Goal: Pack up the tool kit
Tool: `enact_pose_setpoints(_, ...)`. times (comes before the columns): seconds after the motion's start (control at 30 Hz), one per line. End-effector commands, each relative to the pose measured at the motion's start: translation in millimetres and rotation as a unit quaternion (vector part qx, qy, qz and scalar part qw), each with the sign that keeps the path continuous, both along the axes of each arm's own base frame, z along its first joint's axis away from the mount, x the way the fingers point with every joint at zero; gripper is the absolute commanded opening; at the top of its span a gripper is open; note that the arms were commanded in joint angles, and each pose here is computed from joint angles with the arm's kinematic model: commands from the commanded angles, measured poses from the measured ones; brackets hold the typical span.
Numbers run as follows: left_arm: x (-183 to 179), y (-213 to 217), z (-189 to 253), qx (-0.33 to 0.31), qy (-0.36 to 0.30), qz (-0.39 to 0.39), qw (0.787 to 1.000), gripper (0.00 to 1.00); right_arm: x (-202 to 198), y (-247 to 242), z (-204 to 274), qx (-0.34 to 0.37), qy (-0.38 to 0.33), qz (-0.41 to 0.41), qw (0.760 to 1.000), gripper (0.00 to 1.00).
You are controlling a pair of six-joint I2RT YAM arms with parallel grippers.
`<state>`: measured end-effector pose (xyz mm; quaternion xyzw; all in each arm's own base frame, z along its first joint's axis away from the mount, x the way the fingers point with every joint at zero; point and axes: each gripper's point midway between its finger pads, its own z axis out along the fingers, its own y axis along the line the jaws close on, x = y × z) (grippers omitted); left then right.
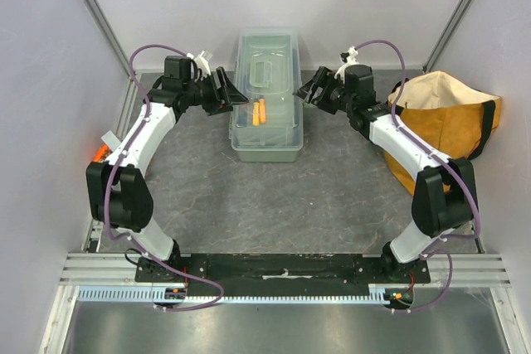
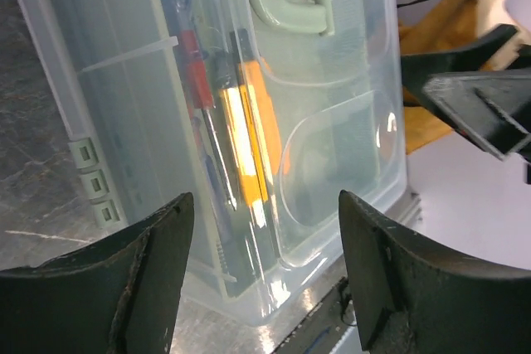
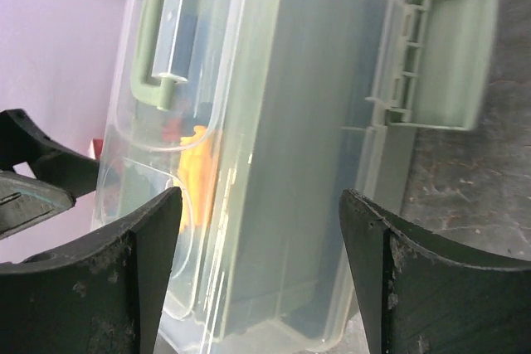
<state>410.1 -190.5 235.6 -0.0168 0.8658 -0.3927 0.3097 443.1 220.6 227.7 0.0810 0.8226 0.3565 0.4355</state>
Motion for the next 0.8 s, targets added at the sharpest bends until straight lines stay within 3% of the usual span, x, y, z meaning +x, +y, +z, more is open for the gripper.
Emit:
enact_pose_setpoints(0.0,-13.8,-16.1,47.4,-0.086,-0.041,-0.044,0.994,0.75,1.1,33.0,19.1,0.039,-0.03,0.075,0.996,0.82)
enact_pose_setpoints(0.27,-22.1,-4.2,34.3,-0.047,-0.046,-0.046,0.997,0.61,-27.2,99.9,-11.2,0.051,-0.002,0.173,0.984,0.58)
enact_pose_setpoints(0.43,-23.2,8.4,46.9,-0.025,-0.082,-0.018,0.996,0.6,-55.5,140.1,-24.2,0.055,0.016,0.208,0.976,0.52)
enact_pose_setpoints(0.6,-32.4,17.2,54.3,-0.006,-0.115,-0.004,0.993,0.6,-57.6,142.1,-23.5,0.051,0.019,0.185,0.981,0.52)
enact_pose_setpoints(0.77,-27.6,36.1,61.3,0.013,-0.13,0.043,0.991,0.63,-21.5,109.9,-11.6,0.034,0.008,0.1,0.994,0.65)
